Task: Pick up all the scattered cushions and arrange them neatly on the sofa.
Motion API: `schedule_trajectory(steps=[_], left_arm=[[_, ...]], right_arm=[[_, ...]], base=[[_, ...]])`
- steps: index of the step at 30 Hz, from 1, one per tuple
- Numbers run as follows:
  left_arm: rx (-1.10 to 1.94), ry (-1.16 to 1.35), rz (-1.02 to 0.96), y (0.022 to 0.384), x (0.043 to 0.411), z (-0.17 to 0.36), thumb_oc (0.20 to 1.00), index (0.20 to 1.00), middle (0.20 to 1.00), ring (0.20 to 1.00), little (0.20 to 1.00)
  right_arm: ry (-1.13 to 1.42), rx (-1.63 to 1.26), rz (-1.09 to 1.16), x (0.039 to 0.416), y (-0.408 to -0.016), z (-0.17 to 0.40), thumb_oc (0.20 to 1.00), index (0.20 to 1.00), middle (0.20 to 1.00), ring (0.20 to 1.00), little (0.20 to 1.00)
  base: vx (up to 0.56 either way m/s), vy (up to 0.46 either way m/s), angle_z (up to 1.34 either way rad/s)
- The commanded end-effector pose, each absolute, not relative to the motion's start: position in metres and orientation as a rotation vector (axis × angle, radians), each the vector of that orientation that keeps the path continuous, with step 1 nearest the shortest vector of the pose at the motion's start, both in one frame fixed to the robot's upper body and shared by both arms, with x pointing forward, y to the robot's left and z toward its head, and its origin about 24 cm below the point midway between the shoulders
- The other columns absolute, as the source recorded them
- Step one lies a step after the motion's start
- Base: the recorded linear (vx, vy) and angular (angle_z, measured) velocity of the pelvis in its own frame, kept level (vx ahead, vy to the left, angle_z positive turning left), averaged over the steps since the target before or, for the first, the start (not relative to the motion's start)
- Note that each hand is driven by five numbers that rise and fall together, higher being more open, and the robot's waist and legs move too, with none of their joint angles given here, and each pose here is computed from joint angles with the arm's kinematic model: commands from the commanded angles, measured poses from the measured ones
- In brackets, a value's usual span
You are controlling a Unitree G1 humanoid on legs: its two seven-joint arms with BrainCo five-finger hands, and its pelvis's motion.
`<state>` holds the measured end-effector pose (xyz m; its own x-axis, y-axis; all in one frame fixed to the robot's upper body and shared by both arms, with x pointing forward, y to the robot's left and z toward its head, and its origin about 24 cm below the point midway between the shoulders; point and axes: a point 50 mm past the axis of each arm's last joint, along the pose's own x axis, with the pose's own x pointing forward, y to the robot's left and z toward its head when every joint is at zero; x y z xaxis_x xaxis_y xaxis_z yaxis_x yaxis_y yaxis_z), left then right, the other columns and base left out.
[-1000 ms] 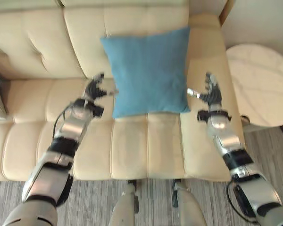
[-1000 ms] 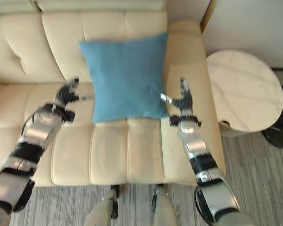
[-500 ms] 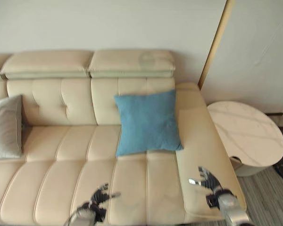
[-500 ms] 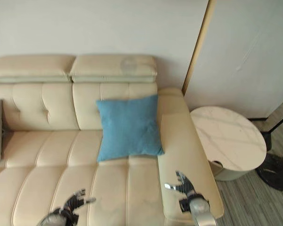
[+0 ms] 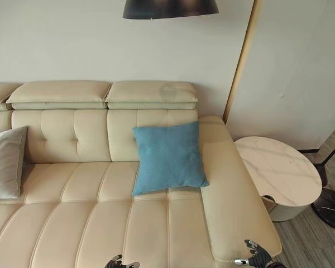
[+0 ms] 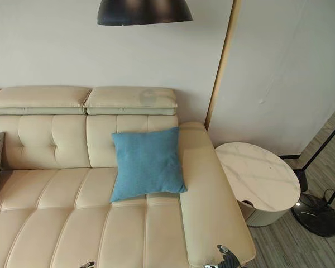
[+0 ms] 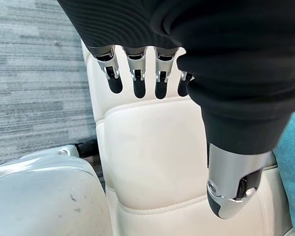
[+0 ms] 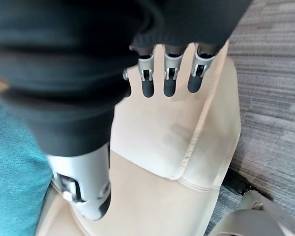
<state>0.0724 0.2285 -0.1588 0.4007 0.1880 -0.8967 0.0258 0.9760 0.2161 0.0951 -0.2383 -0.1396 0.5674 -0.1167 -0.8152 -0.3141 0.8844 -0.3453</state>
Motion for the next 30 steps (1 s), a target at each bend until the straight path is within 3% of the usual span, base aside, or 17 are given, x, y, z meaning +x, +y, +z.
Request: schedule_trajectory(steps=[1, 12, 19, 30], left_arm=[[0.184, 1.029, 0.152, 0.232, 0.103, -0.15, 1.0, 1.0, 1.0, 1.0, 1.0], [0.193, 0.992, 0.118, 0.232, 0.105, -0.146, 1.0, 1.0, 1.0, 1.0, 1.0], [0.259, 0.963, 0.15, 0.26, 0.132, -0.132, 1.0, 1.0, 1.0, 1.0, 1.0], [0.219, 1.028, 0.209, 0.264, 0.108, -0.139, 1.0, 1.0, 1.0, 1.0, 1.0]], right_arm=[[0.882, -0.516, 0.064, 0.112, -0.244, -0.133, 1.0, 1.0, 1.0, 1.0, 1.0], [0.898, -0.339, -0.067, 0.1, -0.243, -0.137, 1.0, 1.0, 1.0, 1.0, 1.0], [0.793, -0.383, -0.067, 0.136, -0.254, -0.12, 1.0, 1.0, 1.0, 1.0, 1.0], [0.825, -0.422, -0.109, 0.119, -0.276, -0.114, 1.0, 1.0, 1.0, 1.0, 1.0]], base=[[-0.01, 0.033, 0.03], [-0.07, 0.076, -0.06], [-0.29, -0.002, -0.26], [-0.19, -0.108, -0.17]])
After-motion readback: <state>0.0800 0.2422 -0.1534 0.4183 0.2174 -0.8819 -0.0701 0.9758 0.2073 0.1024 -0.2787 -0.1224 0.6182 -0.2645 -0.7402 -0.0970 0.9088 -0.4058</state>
